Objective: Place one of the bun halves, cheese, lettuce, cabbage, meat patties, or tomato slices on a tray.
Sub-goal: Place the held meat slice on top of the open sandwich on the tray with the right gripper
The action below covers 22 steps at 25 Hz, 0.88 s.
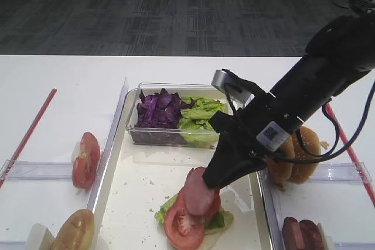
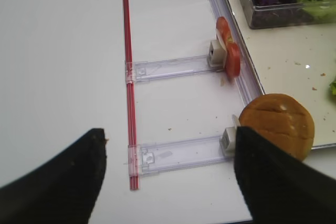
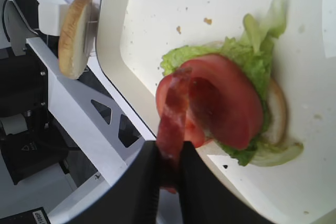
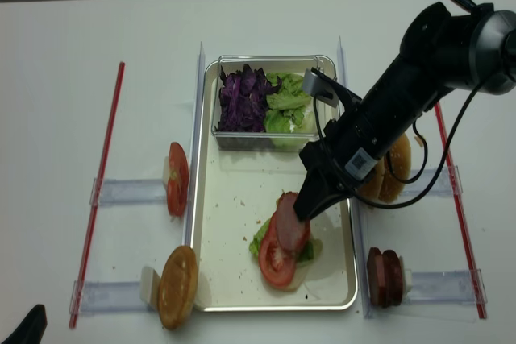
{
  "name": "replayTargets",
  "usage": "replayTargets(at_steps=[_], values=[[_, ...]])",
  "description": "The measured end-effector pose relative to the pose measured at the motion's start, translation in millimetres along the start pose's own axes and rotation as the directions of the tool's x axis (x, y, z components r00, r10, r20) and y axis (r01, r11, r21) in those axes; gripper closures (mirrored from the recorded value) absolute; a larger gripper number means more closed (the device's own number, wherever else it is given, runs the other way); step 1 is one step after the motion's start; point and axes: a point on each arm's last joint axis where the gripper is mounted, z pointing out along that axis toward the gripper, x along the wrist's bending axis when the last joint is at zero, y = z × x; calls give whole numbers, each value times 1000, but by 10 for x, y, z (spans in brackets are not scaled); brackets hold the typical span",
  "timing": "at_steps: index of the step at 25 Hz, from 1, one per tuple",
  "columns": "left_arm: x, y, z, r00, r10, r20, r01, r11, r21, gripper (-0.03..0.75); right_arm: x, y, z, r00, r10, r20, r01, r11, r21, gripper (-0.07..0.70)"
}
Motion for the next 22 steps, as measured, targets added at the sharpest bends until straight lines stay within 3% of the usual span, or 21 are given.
replayTargets(at_steps=[7, 22], values=[[0, 0, 0, 1000, 0, 0, 0, 1000, 0, 242, 129, -34, 163, 999, -51, -1, 51, 997, 57, 500], [0, 0, 0, 1000, -7, 0, 7, 1000, 0, 242, 130, -39, 167, 998, -55, 1, 55, 997, 63, 500]])
